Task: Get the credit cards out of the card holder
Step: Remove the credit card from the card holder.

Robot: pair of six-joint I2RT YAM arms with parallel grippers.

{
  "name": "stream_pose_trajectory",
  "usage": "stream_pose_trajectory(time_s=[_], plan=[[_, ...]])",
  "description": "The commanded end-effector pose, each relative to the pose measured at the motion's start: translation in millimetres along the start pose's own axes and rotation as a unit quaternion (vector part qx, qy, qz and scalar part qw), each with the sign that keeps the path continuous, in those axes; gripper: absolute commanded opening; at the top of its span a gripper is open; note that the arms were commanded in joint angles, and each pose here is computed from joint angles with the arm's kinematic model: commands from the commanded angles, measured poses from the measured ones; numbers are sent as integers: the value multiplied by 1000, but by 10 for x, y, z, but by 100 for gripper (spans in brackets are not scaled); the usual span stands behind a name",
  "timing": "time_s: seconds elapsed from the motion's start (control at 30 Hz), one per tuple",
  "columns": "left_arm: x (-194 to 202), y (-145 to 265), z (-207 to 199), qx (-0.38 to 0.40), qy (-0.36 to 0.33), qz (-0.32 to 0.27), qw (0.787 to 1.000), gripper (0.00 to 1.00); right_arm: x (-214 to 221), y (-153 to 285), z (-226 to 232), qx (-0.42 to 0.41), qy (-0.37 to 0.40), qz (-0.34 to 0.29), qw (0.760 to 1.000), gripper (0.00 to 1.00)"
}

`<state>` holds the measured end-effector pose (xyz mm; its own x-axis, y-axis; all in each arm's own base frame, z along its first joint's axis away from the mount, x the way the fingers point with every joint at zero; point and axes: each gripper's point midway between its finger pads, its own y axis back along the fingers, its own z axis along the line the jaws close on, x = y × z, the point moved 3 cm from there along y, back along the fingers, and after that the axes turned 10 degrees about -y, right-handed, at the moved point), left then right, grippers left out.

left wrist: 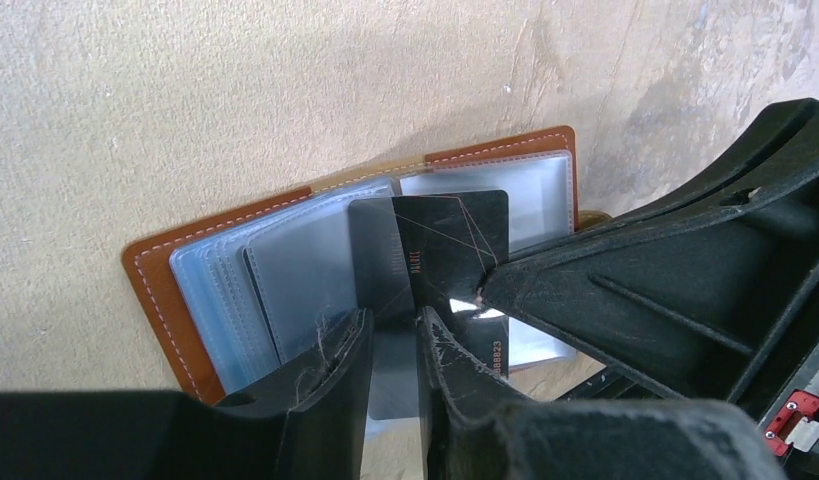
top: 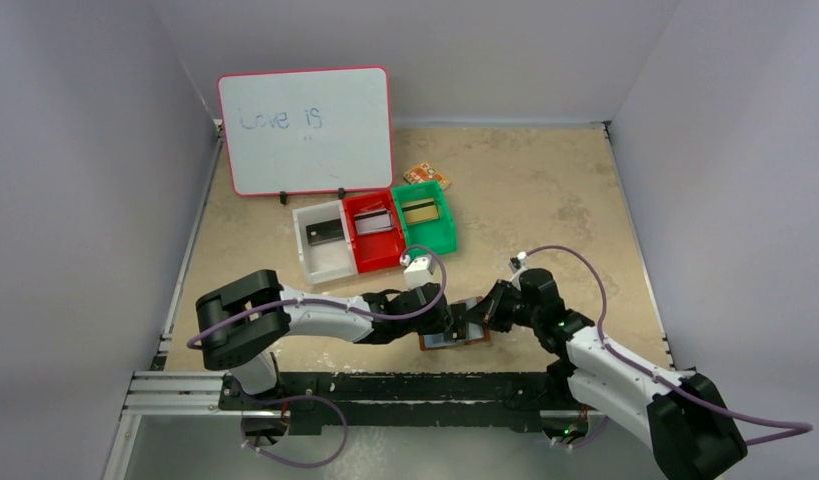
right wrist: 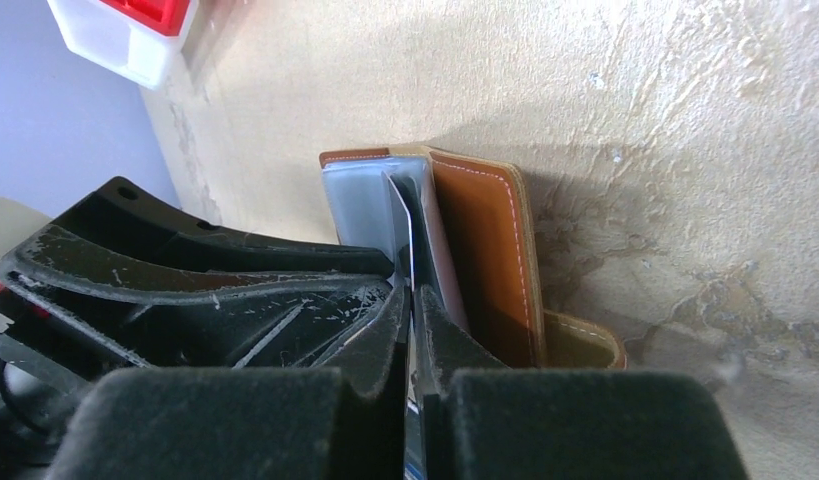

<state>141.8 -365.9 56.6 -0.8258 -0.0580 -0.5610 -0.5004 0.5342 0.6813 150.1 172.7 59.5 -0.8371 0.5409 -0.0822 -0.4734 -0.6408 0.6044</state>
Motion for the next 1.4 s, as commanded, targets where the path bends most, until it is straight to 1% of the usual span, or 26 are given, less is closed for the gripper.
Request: stream_pose_trajectory(time_s=[0.0,0.1,0.23,0.43,0.53,0.63,0.8,0.9,0.97,1.03,1.13,1.17,1.23,1.37], plan=[[307,-17,262,-45,-11,43,998,21,-5,-13,129,-46,-12,-1,999,6],[326,-11,288,-48,-8,43,998,20,17,-22,167,-65,-18,6,998,10],[309,-4,299,-53,-11,40,998,17,36,-36,173,-71,-18,15,997,10],[291,7,344,-66,-11,34,997,15,4,-34,139,-53,-14,4,998,0],[252,41,352,-71,-13,26,997,15,-34,-5,115,-34,-9,-10,999,0],[186,84,339,-70,-15,13,997,15,-66,45,162,-33,3,-20,999,0],[0,186,212,-52,-15,-18,998,17,-103,114,240,-27,28,-26,999,0],[-152,280,130,-47,-19,-40,998,21,-144,157,315,-24,48,-31,998,0],[-256,353,90,-47,-25,-55,997,27,-181,188,377,-24,65,-38,997,0],[-368,439,79,-58,-34,-70,995,32,-222,226,473,-33,86,-45,995,0],[-535,583,109,-82,-44,-95,991,37,-270,297,632,-53,122,-56,990,0],[-585,637,141,-92,-47,-104,989,38,-289,322,683,-60,135,-62,987,0],[-700,767,225,-111,-44,-123,985,40,-400,379,825,-81,166,-98,978,0],[-910,987,573,-160,-25,-147,976,44,-509,493,1042,-121,209,-143,960,0]])
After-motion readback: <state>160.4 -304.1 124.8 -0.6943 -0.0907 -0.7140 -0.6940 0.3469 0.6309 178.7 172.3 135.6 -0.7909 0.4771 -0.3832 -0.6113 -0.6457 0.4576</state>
